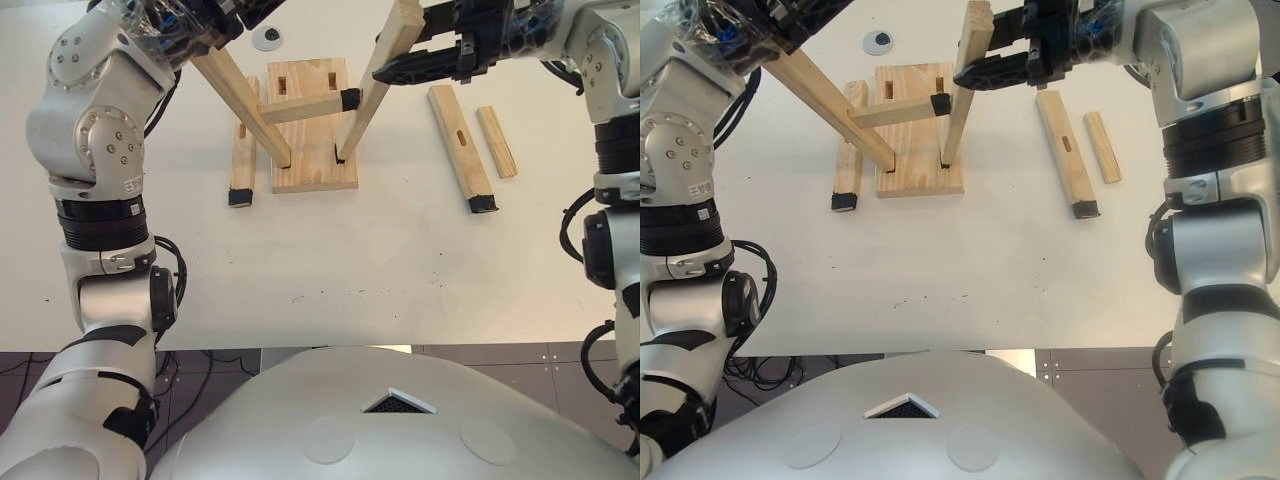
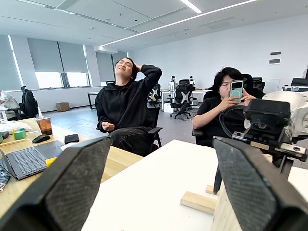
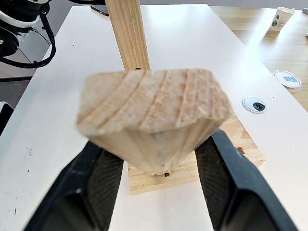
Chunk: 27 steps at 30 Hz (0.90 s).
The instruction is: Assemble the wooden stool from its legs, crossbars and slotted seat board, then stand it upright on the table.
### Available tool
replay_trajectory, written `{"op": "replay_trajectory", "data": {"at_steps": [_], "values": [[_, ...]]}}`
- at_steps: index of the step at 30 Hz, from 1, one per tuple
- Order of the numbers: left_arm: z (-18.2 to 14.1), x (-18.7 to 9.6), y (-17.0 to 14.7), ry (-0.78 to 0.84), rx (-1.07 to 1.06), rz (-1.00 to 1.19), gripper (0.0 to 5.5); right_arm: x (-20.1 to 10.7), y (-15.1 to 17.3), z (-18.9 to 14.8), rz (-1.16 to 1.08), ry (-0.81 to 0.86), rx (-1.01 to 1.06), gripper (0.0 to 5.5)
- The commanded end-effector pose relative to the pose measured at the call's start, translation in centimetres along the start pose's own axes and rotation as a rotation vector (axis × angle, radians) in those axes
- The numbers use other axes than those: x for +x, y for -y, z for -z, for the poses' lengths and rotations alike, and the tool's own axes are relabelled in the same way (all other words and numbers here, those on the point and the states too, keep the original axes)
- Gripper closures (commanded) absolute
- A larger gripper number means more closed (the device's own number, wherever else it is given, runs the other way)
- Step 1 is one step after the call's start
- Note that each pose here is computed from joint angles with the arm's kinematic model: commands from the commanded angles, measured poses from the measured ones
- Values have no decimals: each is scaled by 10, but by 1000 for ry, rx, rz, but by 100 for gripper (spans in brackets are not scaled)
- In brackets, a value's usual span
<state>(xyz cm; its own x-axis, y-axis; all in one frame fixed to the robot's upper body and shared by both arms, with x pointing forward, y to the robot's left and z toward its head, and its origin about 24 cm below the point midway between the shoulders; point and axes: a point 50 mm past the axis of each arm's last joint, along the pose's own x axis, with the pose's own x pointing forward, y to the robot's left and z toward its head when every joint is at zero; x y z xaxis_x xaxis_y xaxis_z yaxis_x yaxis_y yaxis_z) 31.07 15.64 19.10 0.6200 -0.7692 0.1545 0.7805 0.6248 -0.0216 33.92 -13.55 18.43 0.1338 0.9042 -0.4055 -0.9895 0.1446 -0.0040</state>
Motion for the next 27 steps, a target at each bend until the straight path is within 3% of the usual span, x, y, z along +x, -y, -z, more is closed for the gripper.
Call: {"op": "replay_trajectory", "data": {"at_steps": [1, 8, 16, 25, 27], "values": [[83, -10, 12, -289, -231, -29, 164, 27, -8, 35, -30, -125, 106, 337], [86, -9, 15, -326, -220, -27, 164, 21, -7, 30, -13, -120, 86, 337], [78, 23, 38, -279, -245, 84, 164, 41, -21, 26, -93, -123, 51, 337], [76, 32, 43, -244, -291, 98, 164, 52, -26, 30, -57, -120, 58, 339], [68, 33, 41, -198, -309, 84, 164, 51, -24, 29, -29, -99, 75, 286]]}}
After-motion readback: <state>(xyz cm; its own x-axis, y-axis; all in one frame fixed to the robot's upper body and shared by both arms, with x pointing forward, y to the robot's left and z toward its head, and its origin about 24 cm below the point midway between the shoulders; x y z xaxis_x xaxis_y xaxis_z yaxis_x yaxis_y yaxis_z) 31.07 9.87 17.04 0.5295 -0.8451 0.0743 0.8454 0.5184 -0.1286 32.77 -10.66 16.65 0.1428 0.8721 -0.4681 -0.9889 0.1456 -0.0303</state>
